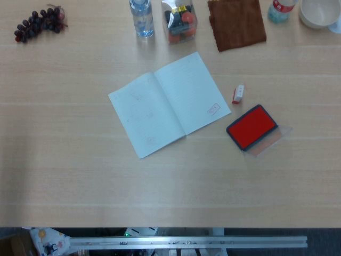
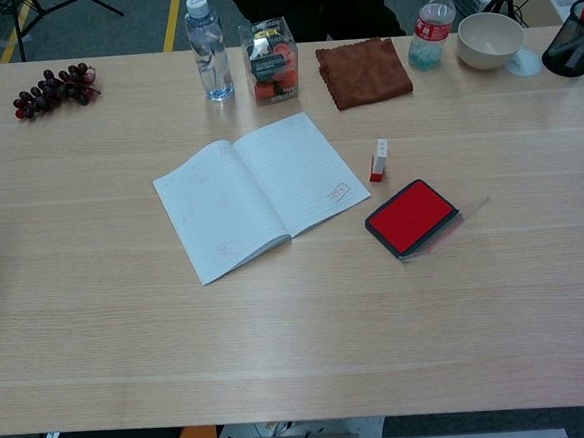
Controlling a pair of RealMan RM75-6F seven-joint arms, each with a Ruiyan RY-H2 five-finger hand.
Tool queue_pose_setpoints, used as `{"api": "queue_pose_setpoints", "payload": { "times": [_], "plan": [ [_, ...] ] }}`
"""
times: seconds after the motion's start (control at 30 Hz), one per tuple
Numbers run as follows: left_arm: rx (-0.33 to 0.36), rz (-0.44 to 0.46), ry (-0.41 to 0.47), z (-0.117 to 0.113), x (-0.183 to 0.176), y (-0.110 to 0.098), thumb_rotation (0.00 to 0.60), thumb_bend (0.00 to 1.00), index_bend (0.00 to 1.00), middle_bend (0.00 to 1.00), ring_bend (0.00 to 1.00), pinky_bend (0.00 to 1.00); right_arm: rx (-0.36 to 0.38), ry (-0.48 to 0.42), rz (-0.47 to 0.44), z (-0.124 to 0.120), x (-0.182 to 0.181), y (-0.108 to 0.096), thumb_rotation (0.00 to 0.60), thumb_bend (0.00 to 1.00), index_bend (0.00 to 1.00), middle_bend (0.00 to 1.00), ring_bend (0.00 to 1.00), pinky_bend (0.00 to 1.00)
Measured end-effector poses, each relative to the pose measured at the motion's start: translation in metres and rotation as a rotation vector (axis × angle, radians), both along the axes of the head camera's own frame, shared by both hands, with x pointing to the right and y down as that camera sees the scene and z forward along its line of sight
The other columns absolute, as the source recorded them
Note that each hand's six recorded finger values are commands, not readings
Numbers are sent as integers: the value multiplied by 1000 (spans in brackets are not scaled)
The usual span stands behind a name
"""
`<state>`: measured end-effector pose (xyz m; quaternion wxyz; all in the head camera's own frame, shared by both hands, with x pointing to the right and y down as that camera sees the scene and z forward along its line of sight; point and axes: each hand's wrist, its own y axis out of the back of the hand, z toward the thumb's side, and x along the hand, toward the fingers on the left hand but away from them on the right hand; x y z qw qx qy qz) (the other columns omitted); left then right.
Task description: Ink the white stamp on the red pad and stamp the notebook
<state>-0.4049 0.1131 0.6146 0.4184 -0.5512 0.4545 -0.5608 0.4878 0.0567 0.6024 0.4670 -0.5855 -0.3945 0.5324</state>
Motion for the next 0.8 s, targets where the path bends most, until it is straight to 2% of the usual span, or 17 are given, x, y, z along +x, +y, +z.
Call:
{"api": "queue_pose_setpoints", "payload": {
  "times": [0.27,0.4,0.6,0.8],
  "plan": [
    [7,7,7,-1,3,0,600,315,278,242,180,216,-11,-6,-9,0,-2,-5,600,224,412,411,341,344],
    [4,6,7,-1,3,-1,600,315,278,242,180,216,-27,-9,-31,0,-8,-14,600,225,413,410,341,344],
    [-2,8,11,1,4,0,600,315,278,243,180,215,-80,-7,-89,8,-30,-37,600,224,412,410,341,344],
    [-4,-4,21,0,0,2,600,315,278,242,180,216,-129,-5,-197,24,-72,-67,600,222,413,396,325,345]
  ]
}}
